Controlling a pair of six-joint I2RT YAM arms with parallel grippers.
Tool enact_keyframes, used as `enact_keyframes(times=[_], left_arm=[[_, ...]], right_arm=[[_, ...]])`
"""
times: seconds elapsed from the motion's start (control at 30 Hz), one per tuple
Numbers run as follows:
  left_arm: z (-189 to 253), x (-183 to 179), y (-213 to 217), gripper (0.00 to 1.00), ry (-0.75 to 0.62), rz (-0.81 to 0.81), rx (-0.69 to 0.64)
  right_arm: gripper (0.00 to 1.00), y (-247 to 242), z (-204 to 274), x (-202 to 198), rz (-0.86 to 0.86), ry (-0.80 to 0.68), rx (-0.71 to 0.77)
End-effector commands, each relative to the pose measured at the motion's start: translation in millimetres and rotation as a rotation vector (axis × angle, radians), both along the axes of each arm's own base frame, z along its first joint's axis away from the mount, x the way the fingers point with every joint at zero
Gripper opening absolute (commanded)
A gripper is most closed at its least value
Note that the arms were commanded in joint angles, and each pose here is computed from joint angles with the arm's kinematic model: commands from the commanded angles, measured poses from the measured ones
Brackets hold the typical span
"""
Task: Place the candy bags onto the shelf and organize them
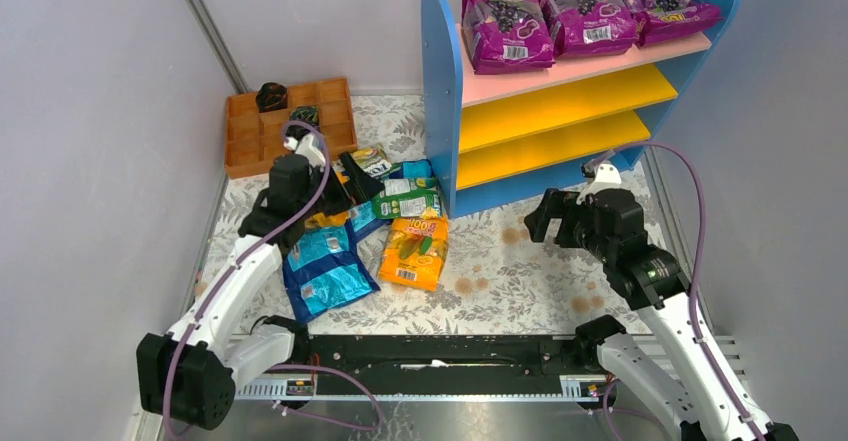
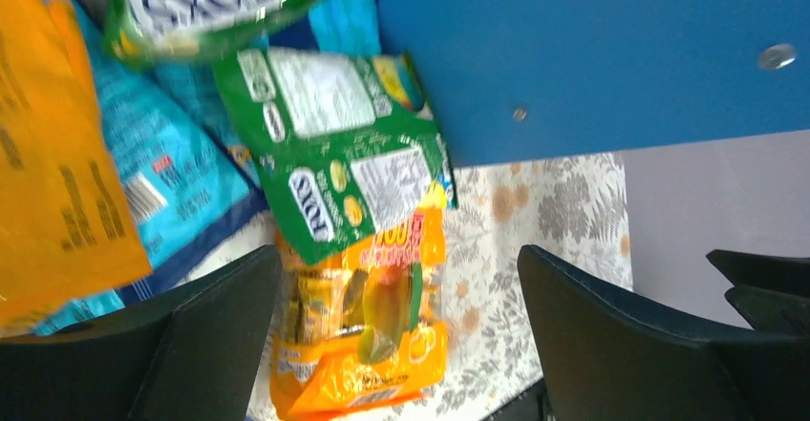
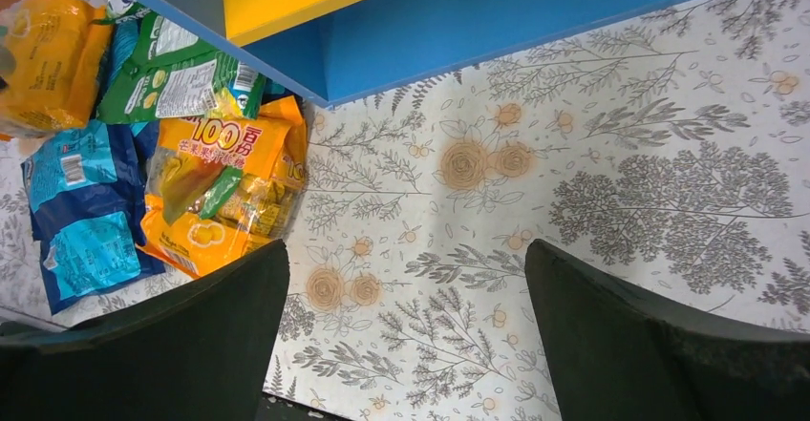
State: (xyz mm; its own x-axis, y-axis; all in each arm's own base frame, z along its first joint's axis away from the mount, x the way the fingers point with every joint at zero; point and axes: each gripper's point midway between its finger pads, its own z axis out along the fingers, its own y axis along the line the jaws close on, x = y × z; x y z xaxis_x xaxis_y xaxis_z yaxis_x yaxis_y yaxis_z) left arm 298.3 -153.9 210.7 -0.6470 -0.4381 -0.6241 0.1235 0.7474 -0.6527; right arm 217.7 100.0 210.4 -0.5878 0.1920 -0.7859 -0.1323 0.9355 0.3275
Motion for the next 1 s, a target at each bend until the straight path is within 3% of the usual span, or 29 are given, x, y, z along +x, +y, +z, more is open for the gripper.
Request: enact_keyframes(times=[0.0, 0.5, 0.77, 0.83, 0.97], left_arm=[[-5.8, -10.3, -18.5, 0.99, 0.040, -0.047, -0.142], [-97.5, -67.2, -40.8, 0.89, 0.215, 0.084, -0.146], [-138.9, -101.5, -60.1, 0.88, 0.304, -0.020, 0.009], [-147.0, -105.4, -63.7, 0.82, 0.316, -0.039, 0.027], [-150.6, -118.9, -91.4, 0.60, 0.343, -0.116, -0.035]], right_arm=[[1.00, 13.0, 3.5, 5.0, 0.029, -0.026, 0.071], [1.00, 70.4, -45.5, -3.2, 0.251, 0.191, 0.248], [1.00, 73.3, -60.0, -6.4, 0.254, 0.232, 0.262], [1.00, 73.5, -62.1, -6.3, 0.251, 0.238, 0.264], [1.00, 73.7, -63.5, -5.8, 0.247, 0.244, 0.265]])
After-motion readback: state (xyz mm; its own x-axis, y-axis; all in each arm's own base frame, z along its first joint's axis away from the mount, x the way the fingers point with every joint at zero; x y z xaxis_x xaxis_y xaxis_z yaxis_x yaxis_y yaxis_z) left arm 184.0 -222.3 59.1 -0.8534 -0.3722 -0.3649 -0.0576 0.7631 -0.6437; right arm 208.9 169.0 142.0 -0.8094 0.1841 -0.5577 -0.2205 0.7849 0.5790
